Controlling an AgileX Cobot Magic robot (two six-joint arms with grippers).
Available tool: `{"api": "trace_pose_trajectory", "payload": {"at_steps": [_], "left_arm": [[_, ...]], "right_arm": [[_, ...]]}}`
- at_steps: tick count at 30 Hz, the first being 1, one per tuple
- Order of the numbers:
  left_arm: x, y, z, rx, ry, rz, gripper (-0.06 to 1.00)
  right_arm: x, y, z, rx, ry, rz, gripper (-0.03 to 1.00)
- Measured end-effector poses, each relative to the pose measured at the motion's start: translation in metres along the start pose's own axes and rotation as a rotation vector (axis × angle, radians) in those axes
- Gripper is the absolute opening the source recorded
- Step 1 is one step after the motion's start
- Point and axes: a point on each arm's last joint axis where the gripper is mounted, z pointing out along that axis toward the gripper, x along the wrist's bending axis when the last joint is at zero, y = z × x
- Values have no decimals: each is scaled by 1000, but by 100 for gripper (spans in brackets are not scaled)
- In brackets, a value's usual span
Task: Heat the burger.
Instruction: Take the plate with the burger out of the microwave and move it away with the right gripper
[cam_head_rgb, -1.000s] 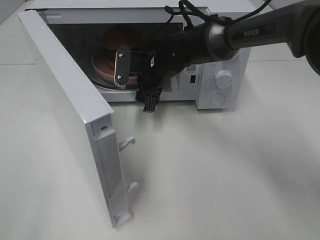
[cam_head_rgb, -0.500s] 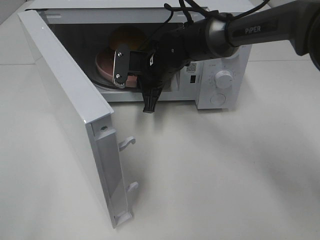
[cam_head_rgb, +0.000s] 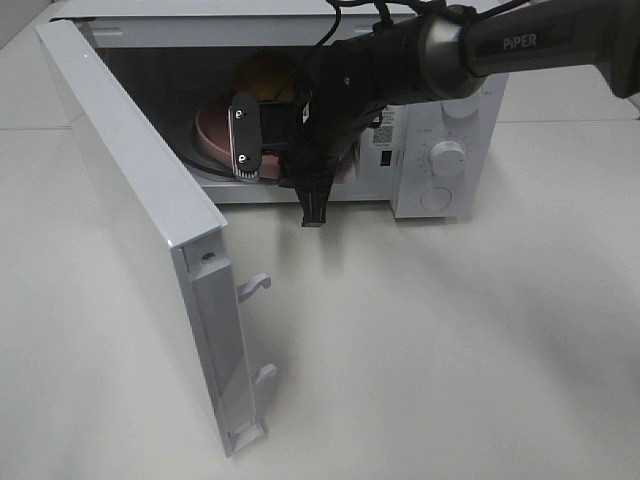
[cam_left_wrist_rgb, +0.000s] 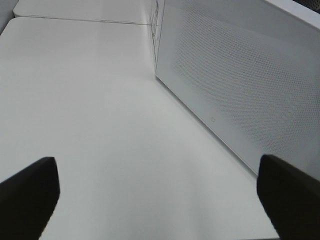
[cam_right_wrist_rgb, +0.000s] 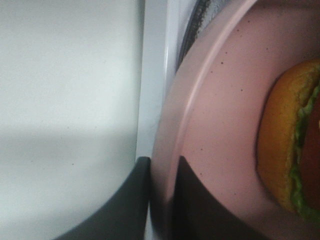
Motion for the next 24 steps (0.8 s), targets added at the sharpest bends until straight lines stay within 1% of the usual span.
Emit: {"api": "trace_pose_trajectory", "payload": {"at_steps": [1,3,8,14,18,24], "left_arm": [[0,0,0,0,0,0,99],[0,0,0,0,0,0,99],[0,0,0,0,0,0,99],[0,0,0,0,0,0,99],[0,0,0,0,0,0,99],[0,0,0,0,0,0,99]], "right_arm": [[0,0,0,0,0,0,13],[0,0,-7,13,36,-45,12],[-1,1,-19,13,55,-49,12],[0,0,-24,13,65,-53,12],[0,0,-28,11,64,-53,12],[14,-3,-38,-8,30,-63,12]]}}
